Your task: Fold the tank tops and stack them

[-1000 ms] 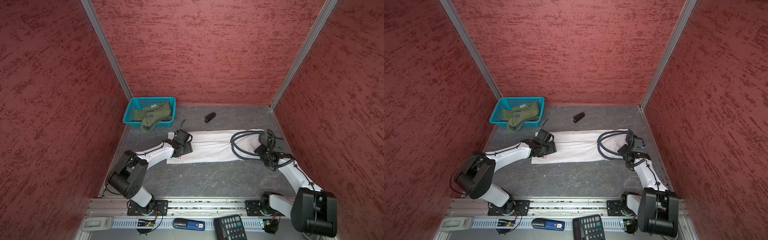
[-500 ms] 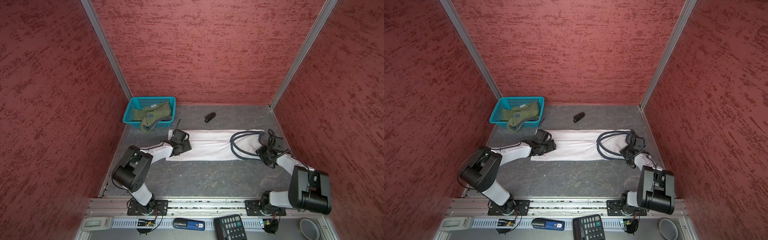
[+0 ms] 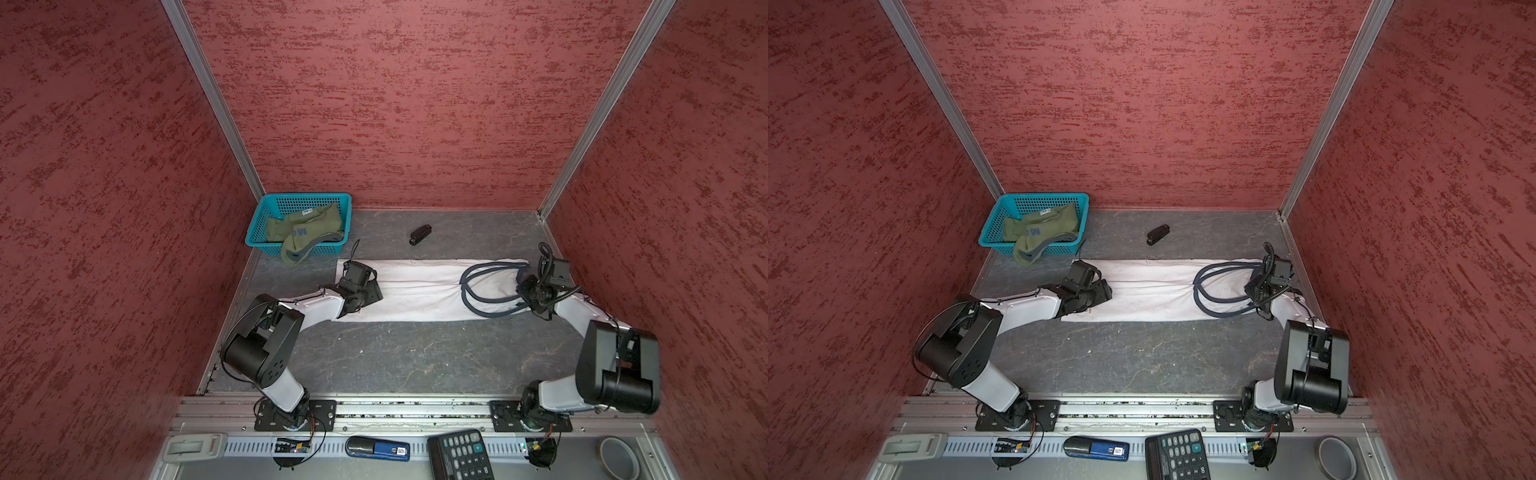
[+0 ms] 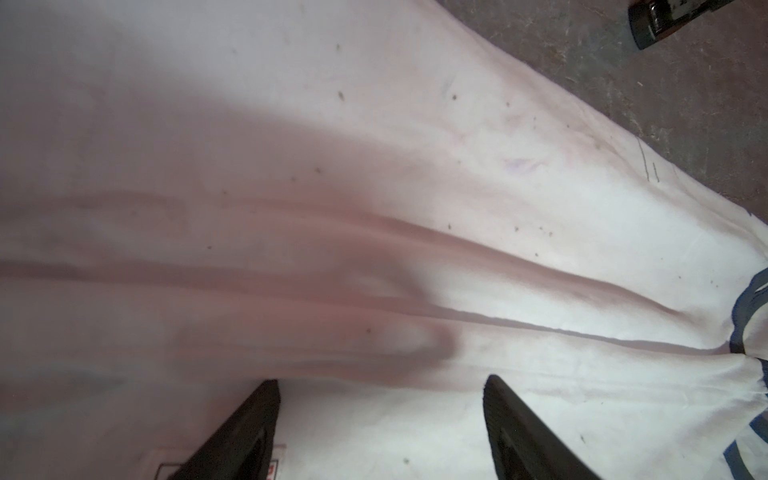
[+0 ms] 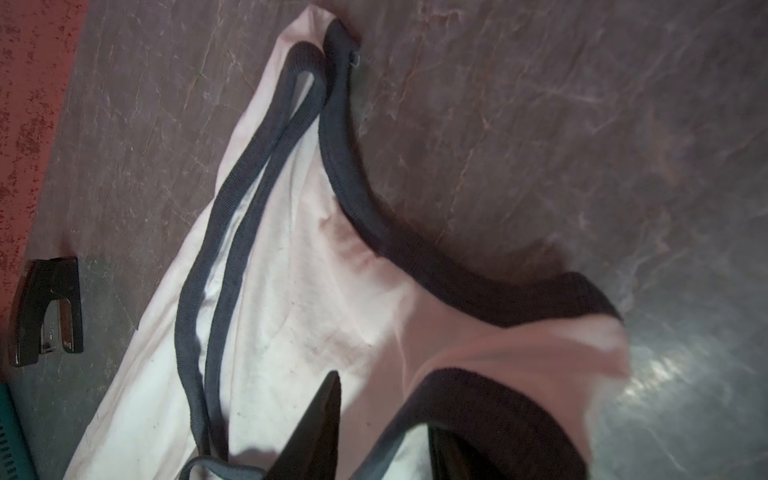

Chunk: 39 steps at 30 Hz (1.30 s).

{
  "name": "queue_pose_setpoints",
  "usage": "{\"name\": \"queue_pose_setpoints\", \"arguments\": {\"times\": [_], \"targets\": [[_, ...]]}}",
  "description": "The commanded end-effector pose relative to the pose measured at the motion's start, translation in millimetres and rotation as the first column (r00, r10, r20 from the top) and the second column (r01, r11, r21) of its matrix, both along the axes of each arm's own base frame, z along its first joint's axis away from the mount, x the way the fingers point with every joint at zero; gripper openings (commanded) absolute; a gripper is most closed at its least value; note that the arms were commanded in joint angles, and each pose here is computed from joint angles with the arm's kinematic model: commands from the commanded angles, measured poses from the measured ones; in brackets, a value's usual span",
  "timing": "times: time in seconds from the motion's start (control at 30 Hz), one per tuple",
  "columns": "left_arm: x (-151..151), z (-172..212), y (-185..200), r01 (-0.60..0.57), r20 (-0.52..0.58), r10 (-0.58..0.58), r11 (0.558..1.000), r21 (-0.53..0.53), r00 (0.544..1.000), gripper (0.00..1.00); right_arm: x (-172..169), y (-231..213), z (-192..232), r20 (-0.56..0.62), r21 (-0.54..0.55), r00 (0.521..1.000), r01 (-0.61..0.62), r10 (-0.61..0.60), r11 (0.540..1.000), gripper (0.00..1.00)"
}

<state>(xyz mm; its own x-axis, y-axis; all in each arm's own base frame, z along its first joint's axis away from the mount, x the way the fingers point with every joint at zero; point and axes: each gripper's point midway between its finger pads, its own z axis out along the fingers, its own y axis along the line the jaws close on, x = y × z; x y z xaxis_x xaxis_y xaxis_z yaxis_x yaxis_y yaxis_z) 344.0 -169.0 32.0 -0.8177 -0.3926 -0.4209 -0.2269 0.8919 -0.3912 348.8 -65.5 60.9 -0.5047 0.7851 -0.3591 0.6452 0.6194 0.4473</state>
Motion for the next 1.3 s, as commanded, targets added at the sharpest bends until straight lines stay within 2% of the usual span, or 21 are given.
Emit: {"name": "queue_pose_setpoints", "arguments": {"times": [0.0, 0.17, 0.3, 0.5, 0.73, 0.93, 1.07, 1.13, 1.27], "targets": [[-39, -46, 32, -0.036, -0.174, 0.055, 0.993, 0.111, 0.983, 0.78, 1, -5, -9, -0.052, -0.017, 0.999, -0.007, 0.006, 1.000, 0.32], [-40, -45, 39, -0.069, -0.165, 0.089, 0.990, 0.122, 0.982, 0.78, 4, -12, -19, -0.106, -0.035, 0.994, 0.001, -0.005, 0.999, 0.27], [-43, -46, 49, -0.114, -0.168, 0.136, 0.984, 0.136, 0.976, 0.79, 1, -26, -24, -0.146, -0.095, 0.988, 0.037, -0.051, 0.995, 0.28], [-47, -48, 53, -0.145, -0.175, 0.163, 0.983, 0.114, 0.971, 0.79, 1, -28, -40, -0.196, -0.088, 0.979, 0.043, -0.059, 0.995, 0.38], [-42, -36, 37, -0.076, -0.140, 0.087, 0.994, 0.085, 0.986, 0.80, 21, -9, -5, -0.065, -0.023, 0.997, -0.052, 0.050, 0.998, 0.62], [-39, -27, 29, -0.060, -0.124, 0.070, 0.995, 0.076, 0.990, 0.80, 33, 2, 0, -0.057, 0.023, 0.993, -0.102, 0.103, 0.995, 0.64], [-39, -22, 27, -0.045, -0.122, 0.054, 0.996, 0.072, 0.991, 0.80, 29, -3, -3, -0.087, 0.001, 0.992, -0.096, 0.095, 0.995, 0.86], [-40, -21, 27, -0.036, -0.129, 0.046, 0.996, 0.080, 0.991, 0.80, 26, -6, -7, -0.119, -0.014, 0.988, -0.097, 0.094, 0.995, 0.89], [-42, -20, 28, -0.035, -0.126, 0.045, 0.996, 0.079, 0.991, 0.80, 27, 10, -15, -0.112, 0.070, 0.983, -0.136, 0.143, 0.988, 0.90]]}}
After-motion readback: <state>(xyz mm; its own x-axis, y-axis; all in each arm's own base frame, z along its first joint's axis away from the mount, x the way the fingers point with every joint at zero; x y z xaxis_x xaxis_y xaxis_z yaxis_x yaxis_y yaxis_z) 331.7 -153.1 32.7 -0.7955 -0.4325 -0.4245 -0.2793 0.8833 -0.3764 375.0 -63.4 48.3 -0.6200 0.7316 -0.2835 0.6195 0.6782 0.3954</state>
